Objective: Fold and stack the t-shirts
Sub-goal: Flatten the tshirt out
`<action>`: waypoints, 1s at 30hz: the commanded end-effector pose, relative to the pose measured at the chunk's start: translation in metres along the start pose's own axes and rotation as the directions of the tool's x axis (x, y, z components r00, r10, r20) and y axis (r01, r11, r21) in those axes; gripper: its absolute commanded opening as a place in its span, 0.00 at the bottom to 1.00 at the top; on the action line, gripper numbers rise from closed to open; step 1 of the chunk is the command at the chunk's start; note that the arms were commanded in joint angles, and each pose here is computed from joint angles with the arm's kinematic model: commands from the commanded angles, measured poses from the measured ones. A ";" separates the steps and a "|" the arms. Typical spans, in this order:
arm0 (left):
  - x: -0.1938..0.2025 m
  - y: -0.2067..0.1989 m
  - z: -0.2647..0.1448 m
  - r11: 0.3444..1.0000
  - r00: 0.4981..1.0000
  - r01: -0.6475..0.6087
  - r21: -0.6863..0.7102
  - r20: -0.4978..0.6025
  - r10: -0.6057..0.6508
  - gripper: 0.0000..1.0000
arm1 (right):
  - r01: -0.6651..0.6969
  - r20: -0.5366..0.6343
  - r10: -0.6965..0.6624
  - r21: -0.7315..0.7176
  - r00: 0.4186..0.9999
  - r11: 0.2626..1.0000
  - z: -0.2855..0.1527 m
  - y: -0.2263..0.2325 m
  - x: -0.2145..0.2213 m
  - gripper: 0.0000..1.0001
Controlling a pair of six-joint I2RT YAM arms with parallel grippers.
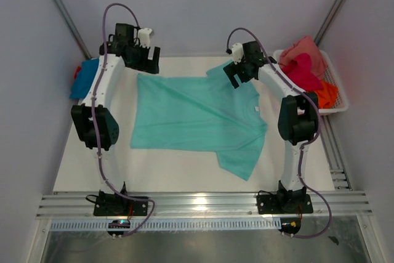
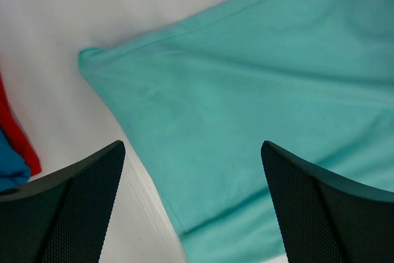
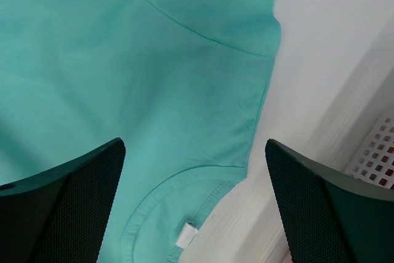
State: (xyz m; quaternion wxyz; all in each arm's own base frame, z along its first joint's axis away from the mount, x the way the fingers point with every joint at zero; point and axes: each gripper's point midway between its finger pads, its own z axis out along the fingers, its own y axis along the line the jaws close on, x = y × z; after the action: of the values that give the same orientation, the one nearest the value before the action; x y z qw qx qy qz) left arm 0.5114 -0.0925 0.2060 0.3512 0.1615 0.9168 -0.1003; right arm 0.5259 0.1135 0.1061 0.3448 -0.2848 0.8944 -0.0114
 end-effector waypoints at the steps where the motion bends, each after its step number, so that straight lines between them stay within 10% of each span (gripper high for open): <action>1: 0.065 -0.052 -0.009 0.976 0.981 -0.003 0.219 -0.187 0.045 0.92 | 0.047 0.067 -0.037 -0.142 0.997 0.989 -0.026 0.027 -0.012 0.99; 30: 0.179 -0.134 -0.003 0.868 0.779 -0.169 0.468 -0.475 0.408 0.87 | 0.066 -0.024 -0.069 -0.098 0.997 0.993 0.039 0.038 -0.013 0.99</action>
State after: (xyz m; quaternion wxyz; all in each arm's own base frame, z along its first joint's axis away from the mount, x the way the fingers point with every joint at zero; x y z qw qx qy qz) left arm 0.3434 -0.1795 0.0895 0.0481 0.3779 0.9060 -0.1847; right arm 0.5222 0.1539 0.0551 0.2863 -0.3402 0.8951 0.0335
